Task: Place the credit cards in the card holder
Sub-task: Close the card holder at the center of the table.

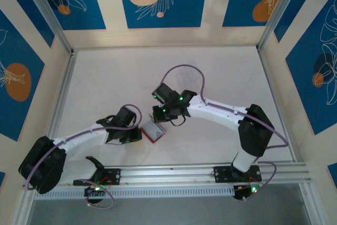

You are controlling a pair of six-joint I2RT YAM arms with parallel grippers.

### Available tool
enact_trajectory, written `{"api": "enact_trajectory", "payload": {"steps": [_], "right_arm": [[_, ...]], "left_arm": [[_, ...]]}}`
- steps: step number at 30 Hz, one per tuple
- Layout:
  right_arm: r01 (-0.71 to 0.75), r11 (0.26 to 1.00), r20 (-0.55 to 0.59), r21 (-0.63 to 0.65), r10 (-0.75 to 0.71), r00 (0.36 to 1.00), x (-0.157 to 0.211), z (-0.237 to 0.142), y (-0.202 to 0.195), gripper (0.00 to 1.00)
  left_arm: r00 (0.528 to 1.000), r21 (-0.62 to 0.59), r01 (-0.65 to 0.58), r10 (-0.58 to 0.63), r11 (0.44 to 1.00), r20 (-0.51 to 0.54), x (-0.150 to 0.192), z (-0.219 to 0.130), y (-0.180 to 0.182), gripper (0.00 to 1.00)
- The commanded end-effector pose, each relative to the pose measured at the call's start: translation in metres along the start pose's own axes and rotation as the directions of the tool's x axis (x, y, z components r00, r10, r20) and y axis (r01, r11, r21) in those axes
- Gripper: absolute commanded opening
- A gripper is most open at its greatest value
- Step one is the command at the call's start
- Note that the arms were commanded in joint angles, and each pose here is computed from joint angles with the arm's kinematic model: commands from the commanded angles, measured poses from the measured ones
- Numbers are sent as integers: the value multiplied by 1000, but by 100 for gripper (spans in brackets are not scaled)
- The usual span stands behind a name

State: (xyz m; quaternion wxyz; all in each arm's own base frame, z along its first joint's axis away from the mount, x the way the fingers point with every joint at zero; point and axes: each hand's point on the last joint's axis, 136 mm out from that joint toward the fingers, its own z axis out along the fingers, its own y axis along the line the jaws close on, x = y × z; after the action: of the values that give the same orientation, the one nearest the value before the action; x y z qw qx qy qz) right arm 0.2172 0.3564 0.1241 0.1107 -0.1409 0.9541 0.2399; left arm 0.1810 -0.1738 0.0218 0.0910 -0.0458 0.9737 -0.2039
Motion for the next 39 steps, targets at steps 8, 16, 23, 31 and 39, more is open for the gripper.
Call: {"api": "enact_trajectory", "payload": {"steps": [8, 16, 23, 31, 39], "right_arm": [[-87, 988, -178, -126, 64, 982, 48, 55, 24, 0], [-18, 981, -170, -193, -15, 985, 51, 53, 33, 33], [34, 944, -120, -329, -77, 990, 40, -3, 39, 51], [6, 922, -127, -386, -60, 990, 43, -24, 15, 61], [-73, 990, -162, -122, 52, 985, 44, 29, -37, 27]], "left_arm": [[999, -22, 32, -32, 999, 1, -3, 6, 10, 14], [992, -127, 41, -26, 991, 121, -10, -43, 30, 16], [990, -98, -15, 29, 995, 137, -27, -60, 7, 18], [973, -75, -36, 52, 997, 226, -64, -91, -22, 19], [980, 7, -97, 94, 995, 174, -75, -79, -54, 19]]}}
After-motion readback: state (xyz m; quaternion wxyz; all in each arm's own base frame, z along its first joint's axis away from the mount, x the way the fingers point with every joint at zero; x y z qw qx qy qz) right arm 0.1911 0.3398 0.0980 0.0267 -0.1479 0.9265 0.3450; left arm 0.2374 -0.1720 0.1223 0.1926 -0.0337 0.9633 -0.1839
